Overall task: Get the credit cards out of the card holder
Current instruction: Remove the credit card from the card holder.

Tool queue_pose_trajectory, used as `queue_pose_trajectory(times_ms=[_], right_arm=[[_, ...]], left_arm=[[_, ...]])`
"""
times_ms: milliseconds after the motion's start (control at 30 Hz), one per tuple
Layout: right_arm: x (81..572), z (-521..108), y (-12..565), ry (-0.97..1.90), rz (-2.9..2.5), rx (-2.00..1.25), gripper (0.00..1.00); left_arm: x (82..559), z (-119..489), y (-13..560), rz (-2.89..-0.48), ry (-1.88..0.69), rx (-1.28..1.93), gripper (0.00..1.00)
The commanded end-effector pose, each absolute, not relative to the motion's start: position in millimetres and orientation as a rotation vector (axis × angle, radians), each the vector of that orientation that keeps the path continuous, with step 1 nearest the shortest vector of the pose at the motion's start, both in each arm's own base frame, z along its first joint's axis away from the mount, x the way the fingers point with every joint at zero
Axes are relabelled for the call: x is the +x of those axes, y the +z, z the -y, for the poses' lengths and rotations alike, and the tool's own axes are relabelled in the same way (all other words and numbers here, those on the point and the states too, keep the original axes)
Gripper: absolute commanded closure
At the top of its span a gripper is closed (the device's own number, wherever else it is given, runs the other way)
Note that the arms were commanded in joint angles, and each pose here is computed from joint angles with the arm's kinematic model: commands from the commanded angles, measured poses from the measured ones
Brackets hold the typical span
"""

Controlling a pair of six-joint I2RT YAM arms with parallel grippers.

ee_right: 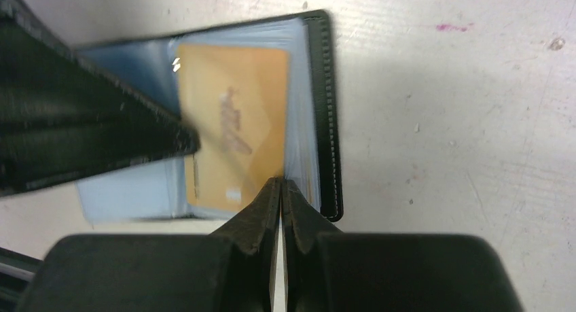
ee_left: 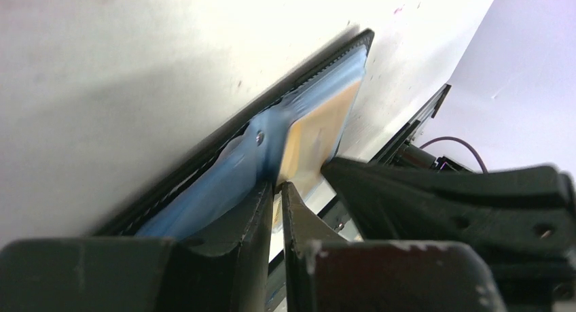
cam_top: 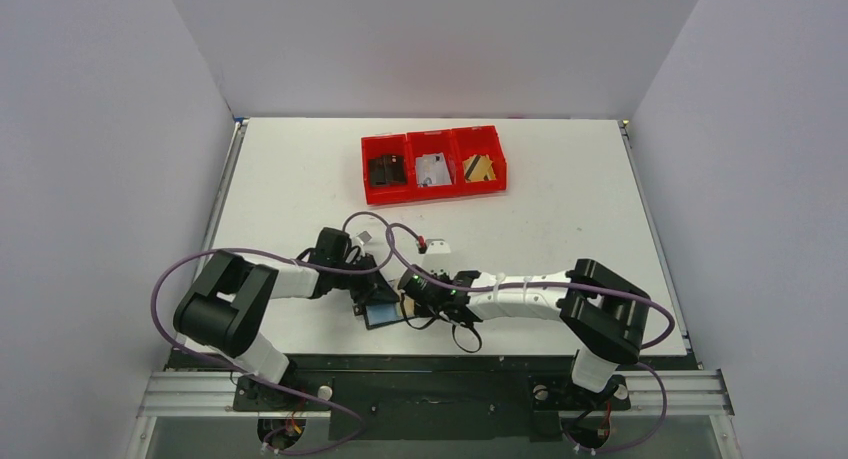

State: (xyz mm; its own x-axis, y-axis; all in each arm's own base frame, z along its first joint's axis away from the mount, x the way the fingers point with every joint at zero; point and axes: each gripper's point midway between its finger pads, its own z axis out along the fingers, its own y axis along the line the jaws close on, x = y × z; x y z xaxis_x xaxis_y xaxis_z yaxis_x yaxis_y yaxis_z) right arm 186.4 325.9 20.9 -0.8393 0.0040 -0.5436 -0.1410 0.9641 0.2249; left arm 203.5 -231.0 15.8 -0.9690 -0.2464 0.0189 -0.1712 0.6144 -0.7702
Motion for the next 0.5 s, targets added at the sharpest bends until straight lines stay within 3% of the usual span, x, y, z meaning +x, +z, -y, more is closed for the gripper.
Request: queue_pose_trajectory(times_ms=[0,467], right_arm=[[127.2,-294.5,-22.5,0.146,-2.779,-0.323,1.00],[131.3,-286.7,-37.5,0.102,-2.831,-0.271,1.00]], left_arm=[[242.7,241.6,24.9,-2.630,-1.282,-0.265,0.91],[220.0,225.9,21.2,-2.670,-1.280,-0.289,0.90]])
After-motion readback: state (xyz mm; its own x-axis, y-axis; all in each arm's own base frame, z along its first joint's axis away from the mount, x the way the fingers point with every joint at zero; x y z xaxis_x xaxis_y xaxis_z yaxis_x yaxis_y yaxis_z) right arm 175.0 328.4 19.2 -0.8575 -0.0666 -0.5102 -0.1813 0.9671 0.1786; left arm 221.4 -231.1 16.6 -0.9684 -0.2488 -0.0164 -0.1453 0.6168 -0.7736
